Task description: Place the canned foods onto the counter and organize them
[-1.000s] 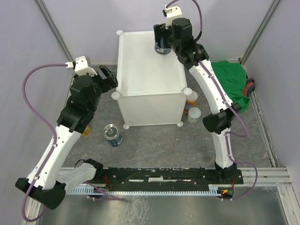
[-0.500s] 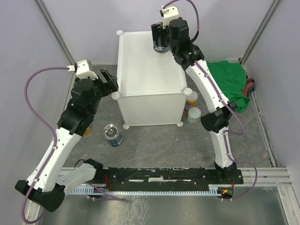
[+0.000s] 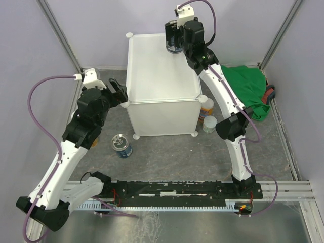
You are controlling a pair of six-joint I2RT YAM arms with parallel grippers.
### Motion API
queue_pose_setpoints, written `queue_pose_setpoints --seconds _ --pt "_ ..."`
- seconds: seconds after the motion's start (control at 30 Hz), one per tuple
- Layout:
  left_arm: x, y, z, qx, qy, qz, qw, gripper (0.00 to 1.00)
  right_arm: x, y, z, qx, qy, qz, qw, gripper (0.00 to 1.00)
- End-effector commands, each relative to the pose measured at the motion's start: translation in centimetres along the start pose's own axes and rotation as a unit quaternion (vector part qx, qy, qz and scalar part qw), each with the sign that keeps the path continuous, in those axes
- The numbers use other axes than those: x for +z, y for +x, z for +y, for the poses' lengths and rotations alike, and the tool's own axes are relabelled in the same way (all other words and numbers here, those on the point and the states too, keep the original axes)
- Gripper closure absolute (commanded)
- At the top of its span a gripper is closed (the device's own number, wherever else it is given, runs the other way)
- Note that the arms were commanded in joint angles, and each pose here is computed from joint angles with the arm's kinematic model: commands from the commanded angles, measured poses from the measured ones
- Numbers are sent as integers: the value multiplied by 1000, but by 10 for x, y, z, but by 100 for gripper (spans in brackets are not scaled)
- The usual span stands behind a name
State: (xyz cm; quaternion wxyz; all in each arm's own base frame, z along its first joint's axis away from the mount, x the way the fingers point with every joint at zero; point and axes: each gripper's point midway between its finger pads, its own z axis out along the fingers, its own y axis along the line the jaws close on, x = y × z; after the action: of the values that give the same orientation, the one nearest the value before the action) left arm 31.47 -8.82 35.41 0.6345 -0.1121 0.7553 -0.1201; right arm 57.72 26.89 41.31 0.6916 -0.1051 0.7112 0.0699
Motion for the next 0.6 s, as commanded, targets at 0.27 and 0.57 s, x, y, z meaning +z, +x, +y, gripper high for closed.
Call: queue_pose_setpoints --seconds 0.27,0.57 --pt "-15 -10 5 -4 6 -32 999 10 3 -71 -9 36 1 -132 991 62" --pt "-33 -7 19 -25 -8 -39 999 10 0 -72 -3 41 -15 -133 990 29"
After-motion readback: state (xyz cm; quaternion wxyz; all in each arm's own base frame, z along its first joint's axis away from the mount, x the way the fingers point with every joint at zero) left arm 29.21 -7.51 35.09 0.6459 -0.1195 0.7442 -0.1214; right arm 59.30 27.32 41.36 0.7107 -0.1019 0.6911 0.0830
